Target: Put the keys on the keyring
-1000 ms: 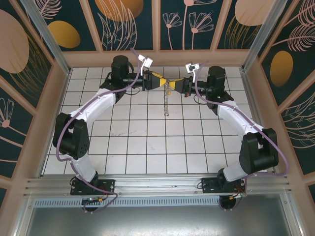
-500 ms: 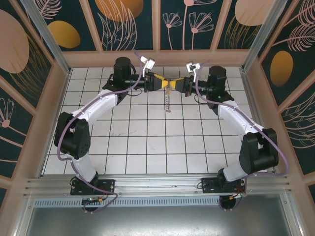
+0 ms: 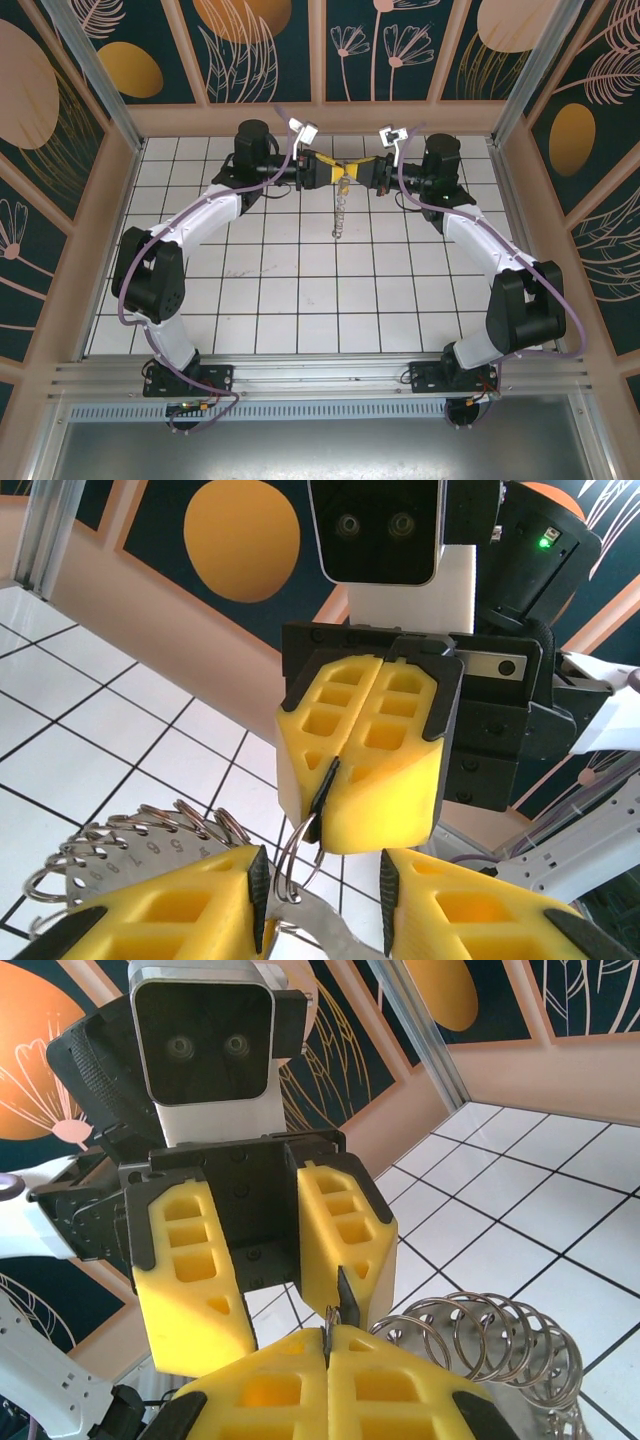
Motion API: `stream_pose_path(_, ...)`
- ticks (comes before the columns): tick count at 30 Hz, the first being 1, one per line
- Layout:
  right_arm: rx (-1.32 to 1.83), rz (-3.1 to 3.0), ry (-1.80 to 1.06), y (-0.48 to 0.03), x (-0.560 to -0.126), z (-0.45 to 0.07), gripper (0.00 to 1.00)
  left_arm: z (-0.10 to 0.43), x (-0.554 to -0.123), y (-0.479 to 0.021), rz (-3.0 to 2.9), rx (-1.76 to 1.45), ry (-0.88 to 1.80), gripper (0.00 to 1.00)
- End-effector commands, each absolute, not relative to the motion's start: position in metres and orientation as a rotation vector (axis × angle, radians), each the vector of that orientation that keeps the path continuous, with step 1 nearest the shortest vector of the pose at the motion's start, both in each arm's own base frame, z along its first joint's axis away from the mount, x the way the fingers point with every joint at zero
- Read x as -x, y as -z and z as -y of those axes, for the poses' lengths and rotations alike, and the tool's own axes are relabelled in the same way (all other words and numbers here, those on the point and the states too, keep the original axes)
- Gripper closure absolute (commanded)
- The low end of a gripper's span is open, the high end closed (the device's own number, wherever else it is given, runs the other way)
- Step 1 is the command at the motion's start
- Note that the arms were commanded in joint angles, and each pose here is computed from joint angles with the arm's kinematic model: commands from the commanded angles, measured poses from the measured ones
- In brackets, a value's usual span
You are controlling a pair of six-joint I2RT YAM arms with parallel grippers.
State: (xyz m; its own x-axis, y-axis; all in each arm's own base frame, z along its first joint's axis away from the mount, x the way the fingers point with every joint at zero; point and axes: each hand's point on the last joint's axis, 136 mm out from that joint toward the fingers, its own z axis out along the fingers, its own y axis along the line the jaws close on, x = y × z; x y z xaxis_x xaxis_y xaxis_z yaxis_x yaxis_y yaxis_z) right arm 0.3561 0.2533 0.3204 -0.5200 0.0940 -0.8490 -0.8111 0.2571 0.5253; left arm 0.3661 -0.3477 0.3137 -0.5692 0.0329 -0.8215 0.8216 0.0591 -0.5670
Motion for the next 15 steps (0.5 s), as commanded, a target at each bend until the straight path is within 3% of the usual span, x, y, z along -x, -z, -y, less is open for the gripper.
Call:
stream_pose_path(1,0.728,-1.584,-1.366,-0.3516,-0.3481,-0.2525,1.00,0.3509,-0.3677,-0.3183,-1.657,-0.862,1.585,0.64)
stream_pose_path(15,0.724,-1.586,-1.376,-0.3492,-0.3496,-0.2532,1.00,0.3558,-0.3595,-0.3270,-1.608,-0.873,1.635,0.88)
